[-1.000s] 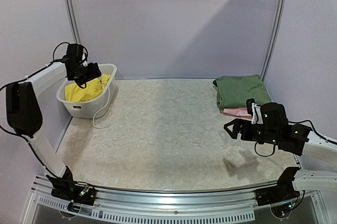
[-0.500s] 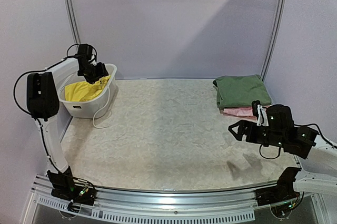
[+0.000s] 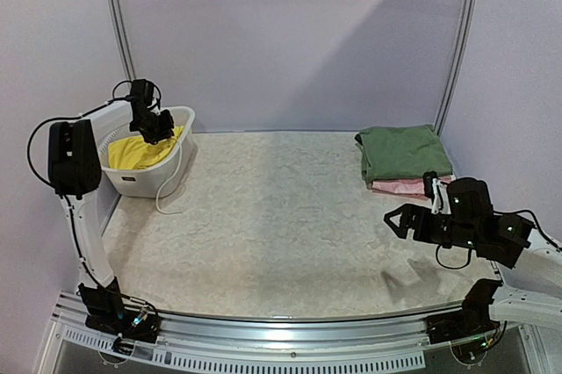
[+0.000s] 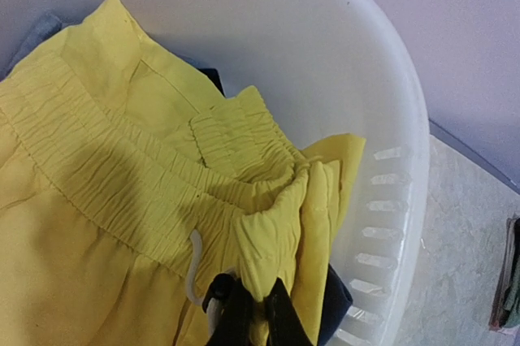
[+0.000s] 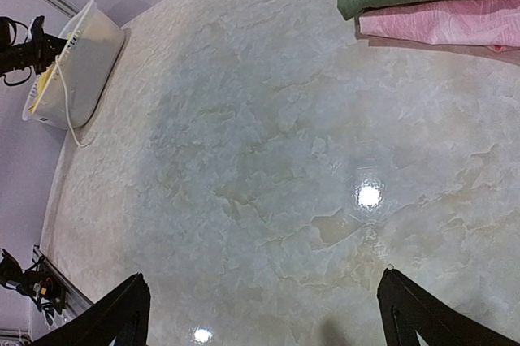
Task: Fold and stack the mixed laundry pile
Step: Pick up the crumpled shorts and place them in the bin.
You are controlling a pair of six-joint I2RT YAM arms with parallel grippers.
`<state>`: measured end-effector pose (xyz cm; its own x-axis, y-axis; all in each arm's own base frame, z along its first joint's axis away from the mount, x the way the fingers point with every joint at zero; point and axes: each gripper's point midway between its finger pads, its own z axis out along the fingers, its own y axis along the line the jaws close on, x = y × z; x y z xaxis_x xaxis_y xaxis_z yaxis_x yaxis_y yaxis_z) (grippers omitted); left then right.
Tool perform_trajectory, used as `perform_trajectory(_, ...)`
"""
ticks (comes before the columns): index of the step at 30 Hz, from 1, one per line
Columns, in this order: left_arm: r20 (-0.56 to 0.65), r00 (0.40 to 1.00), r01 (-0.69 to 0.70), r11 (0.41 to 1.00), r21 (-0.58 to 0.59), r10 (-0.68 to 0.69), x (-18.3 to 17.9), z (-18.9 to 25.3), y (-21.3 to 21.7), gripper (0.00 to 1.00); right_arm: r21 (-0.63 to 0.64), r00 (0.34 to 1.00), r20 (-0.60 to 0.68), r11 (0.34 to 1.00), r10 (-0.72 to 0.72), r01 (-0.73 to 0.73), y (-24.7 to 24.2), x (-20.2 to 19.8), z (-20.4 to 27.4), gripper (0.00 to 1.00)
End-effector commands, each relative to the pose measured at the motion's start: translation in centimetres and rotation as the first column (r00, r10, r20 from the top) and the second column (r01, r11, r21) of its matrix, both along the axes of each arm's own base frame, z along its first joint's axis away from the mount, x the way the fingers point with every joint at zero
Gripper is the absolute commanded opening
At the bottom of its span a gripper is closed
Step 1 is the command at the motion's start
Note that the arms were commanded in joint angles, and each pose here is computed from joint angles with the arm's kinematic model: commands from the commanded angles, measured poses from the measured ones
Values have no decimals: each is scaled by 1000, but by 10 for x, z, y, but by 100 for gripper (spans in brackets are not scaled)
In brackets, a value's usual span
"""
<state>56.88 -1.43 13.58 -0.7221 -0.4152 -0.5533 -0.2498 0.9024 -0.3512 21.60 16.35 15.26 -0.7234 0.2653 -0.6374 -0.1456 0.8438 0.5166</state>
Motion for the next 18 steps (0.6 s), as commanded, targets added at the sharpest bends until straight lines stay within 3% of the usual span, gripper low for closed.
perform_trajectory(1, 92, 996, -10, 1000, 7, 10, -2, 33, 5, 0, -14, 1000, -11, 1000, -8, 8, -3, -4, -3, 99)
perform_trajectory(8, 228, 974, -26, 998, 58, 13, -29, 105, 5, 0, -10, 1000, 3, 1000, -7, 7, -1, 0, 2, 99)
perform_trajectory(18, 405, 912, 25, 993, 117, -70, -77, 200, -32, 0, -13, 1000, 16, 1000, 1, -1, 3, 4, 6, 99)
